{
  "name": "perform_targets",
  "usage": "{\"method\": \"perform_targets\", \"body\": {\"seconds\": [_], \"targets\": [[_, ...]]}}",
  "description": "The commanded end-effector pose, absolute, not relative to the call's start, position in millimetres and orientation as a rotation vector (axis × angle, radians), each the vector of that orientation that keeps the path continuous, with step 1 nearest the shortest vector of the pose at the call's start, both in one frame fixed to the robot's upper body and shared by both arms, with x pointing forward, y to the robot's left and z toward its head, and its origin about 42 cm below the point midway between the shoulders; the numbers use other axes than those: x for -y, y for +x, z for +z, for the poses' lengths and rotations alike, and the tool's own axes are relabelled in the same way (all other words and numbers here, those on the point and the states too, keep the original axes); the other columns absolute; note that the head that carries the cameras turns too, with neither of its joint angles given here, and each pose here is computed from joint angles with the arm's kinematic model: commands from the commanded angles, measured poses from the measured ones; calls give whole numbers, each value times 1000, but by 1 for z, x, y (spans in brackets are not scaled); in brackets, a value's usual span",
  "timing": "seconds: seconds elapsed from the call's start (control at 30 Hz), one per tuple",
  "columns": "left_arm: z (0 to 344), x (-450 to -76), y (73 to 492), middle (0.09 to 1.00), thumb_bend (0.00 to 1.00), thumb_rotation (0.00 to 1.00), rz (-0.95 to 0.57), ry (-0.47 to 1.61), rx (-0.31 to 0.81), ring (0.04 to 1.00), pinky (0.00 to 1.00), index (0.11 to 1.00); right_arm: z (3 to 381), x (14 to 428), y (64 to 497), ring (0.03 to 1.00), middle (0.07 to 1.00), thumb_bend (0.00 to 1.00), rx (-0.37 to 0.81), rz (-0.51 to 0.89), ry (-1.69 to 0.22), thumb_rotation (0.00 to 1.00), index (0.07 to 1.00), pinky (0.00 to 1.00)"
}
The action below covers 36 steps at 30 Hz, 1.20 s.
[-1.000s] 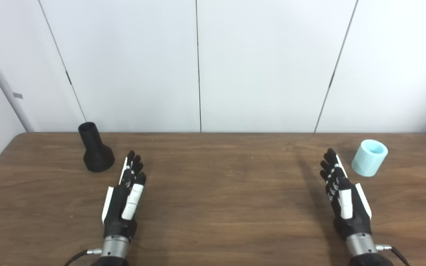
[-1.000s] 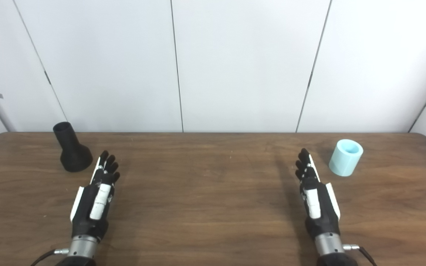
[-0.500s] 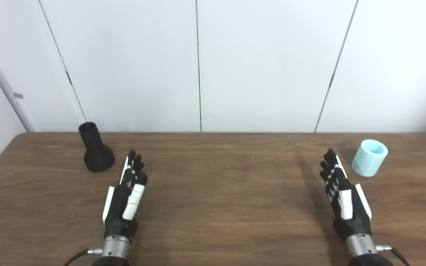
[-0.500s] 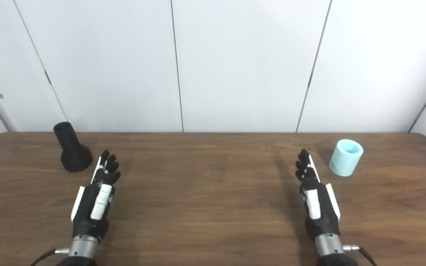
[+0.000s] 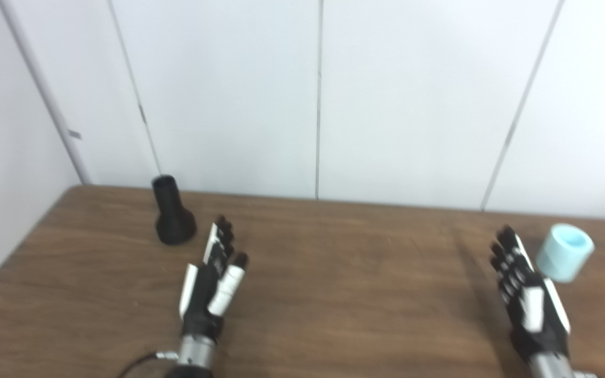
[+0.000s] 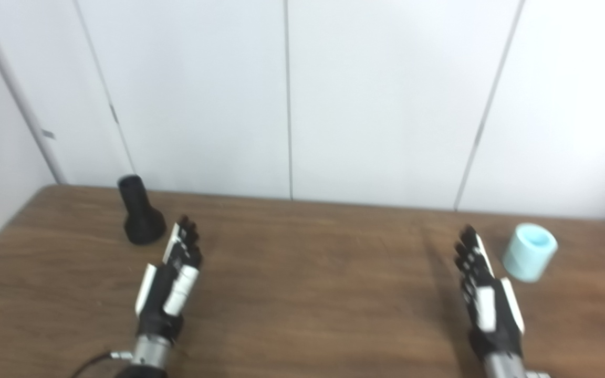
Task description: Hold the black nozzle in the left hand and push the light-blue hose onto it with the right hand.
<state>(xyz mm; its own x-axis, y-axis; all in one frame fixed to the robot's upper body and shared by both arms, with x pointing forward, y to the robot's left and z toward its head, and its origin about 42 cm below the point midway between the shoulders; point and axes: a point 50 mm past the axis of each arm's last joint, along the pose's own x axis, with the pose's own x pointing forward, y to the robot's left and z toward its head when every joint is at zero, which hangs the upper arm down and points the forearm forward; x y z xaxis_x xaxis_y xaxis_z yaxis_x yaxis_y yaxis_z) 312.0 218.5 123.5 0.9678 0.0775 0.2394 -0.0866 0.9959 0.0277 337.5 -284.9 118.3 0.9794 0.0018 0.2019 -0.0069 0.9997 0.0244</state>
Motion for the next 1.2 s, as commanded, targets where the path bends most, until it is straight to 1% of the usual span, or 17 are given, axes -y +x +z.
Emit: {"method": "perform_targets", "body": {"seconds": [0.0,0.2,0.47,0.7,0.8,0.87,1.0,1.17], "targets": [[66,-201,282,1000,807,797,88,17,63,1000,1000,1000,55,298,300,1000,1000,726,26,-24,44,999,1000,1000],[60,-197,283,1000,810,802,99,30,56,1000,1000,1000,48,305,300,1000,1000,738,29,-21,39,1000,1000,1000],[55,-191,283,1000,821,806,103,24,44,1000,1000,1000,43,307,301,1000,1000,717,29,-23,27,1000,1000,1000],[57,-196,280,1000,840,792,118,11,48,1000,1000,1000,43,305,301,1000,1000,713,28,-21,31,1000,1000,1000],[57,-202,279,1000,837,778,194,46,88,1000,1000,1000,44,304,301,1000,1000,715,27,-23,32,1000,1000,1000],[57,-205,279,1000,836,735,250,68,113,1000,1000,1000,44,304,301,1000,1000,716,28,-24,32,1000,1000,1000],[56,-215,284,1000,846,694,353,121,161,1000,1000,1000,45,303,300,1000,1000,713,29,-25,30,1000,1000,1000],[62,-230,290,993,848,641,468,229,260,1000,1000,1000,44,303,301,1000,1000,713,29,-25,29,1000,1000,1000]]}}
